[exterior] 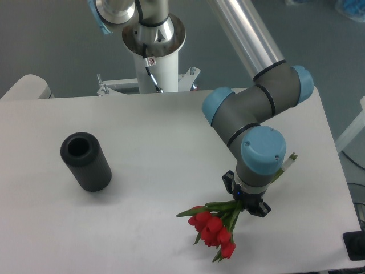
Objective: Insert the flowers into the vase
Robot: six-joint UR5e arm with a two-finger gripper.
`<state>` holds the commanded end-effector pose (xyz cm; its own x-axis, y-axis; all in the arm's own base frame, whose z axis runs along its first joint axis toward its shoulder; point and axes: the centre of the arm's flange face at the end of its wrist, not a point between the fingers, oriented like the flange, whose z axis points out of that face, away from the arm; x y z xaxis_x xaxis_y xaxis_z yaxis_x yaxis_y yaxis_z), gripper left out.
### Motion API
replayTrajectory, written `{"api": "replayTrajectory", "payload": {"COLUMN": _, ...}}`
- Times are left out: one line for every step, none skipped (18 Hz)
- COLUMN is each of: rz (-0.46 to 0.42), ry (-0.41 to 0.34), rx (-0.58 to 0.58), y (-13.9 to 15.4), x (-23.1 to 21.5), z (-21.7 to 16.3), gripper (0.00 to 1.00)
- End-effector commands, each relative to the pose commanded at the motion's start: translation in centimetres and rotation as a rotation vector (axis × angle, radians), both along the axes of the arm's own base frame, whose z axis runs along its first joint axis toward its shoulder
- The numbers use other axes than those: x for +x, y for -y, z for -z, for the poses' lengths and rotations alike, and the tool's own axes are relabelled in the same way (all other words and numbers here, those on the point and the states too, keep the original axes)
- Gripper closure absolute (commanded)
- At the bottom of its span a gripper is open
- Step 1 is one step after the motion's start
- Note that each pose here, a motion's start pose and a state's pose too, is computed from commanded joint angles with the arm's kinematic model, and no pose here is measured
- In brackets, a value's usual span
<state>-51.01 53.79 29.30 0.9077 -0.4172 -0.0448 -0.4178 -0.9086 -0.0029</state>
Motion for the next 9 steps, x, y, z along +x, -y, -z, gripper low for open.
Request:
{"api": "replayTrajectory", "payload": {"rz": 0.000, "ry": 0.000, "rx": -0.002, "y": 0.03, "x": 0.02, "z": 0.07, "gripper": 1.00}}
{"api": "replayTrajectory", "payload": {"rz": 0.001, "ry": 0.002, "rx": -0.003, "y": 0.01, "x": -0.01, "z": 0.13, "gripper": 1.00}}
{"api": "replayTrajectory", "payload": {"rz": 0.000, "ry": 0.002, "rx": -0.002, "y": 0.00, "x": 0.00, "z": 0.13, "gripper": 1.00}}
{"api": "replayTrajectory", "payload": {"rz": 0.000, "ry": 0.003, "rx": -0.001, "y": -0.02, "x": 0.00, "z": 0.13, "gripper": 1.00}}
{"api": "replayTrajectory", "payload": {"rz": -0.001, "ry": 0.004, "rx": 0.003, "y": -0.06, "x": 0.00, "z": 0.06, "gripper": 1.00}}
{"api": "replayTrajectory", "payload": {"rz": -0.004, "ry": 0.008, "rx": 0.008, "y": -0.03, "x": -0.05, "z": 0.05, "gripper": 1.00}}
{"api": "replayTrajectory", "payload": {"rz": -0.002, "ry": 0.011, "rx": 0.009, "y": -0.04, "x": -0.01, "z": 0.13, "gripper": 1.00}}
{"api": "replayTrajectory", "payload": {"rz": -0.002, "ry": 0.011, "rx": 0.009, "y": -0.04, "x": -0.01, "z": 0.13, "gripper": 1.00}}
{"api": "replayTrajectory", "payload": {"rz": -0.002, "ry": 0.009, "rx": 0.010, "y": -0.02, "x": 0.01, "z": 0.02, "gripper": 1.00}}
